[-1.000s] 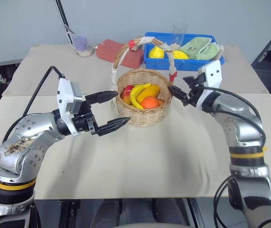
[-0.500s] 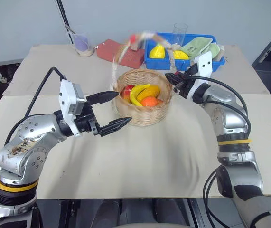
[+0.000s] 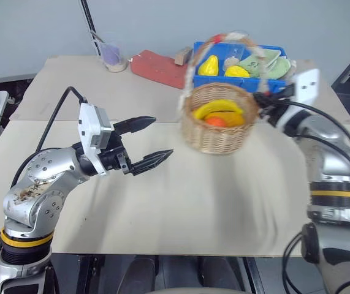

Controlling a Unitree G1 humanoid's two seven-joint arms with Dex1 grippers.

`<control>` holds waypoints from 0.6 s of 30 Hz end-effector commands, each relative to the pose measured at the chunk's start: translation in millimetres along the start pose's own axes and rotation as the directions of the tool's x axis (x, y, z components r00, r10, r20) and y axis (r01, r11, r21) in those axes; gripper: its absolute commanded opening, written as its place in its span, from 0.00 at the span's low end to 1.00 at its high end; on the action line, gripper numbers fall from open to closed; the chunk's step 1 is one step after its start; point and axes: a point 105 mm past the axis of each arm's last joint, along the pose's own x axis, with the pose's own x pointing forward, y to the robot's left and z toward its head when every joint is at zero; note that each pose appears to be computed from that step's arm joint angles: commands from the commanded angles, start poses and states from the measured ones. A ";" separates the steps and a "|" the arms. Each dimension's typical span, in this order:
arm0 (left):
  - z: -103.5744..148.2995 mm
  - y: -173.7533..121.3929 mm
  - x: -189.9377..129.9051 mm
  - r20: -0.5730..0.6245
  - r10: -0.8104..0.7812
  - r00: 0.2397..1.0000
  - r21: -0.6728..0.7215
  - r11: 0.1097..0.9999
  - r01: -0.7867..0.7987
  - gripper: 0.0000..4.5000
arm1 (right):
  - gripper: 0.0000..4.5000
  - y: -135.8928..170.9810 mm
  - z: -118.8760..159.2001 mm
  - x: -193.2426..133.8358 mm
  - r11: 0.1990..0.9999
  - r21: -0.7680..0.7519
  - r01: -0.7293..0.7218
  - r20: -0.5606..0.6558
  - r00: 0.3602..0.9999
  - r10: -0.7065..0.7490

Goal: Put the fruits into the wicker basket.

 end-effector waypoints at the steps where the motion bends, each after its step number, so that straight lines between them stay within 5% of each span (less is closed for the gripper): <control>1: 8.8 -1.5 5.0 0.033 -0.026 0.999 0.045 0.999 0.024 1.00 | 0.03 -28.8 20.9 -17.0 0.991 -0.045 0.122 0.082 0.990 -0.118; 7: 6.0 1.1 10.1 0.037 -0.040 0.999 0.047 0.998 0.039 1.00 | 0.03 -28.9 4.8 -23.3 0.988 -0.006 0.154 0.044 0.987 -0.153; 9: 5.1 0.8 10.9 0.035 -0.046 0.998 0.048 0.998 0.044 1.00 | 0.26 -32.3 3.8 -26.1 0.983 0.007 0.181 0.048 0.982 -0.181; 18: -6.7 8.1 0.2 0.009 0.048 0.999 0.014 0.999 -0.048 1.00 | 0.96 -30.6 2.2 -44.1 0.986 0.021 0.167 0.037 0.985 -0.167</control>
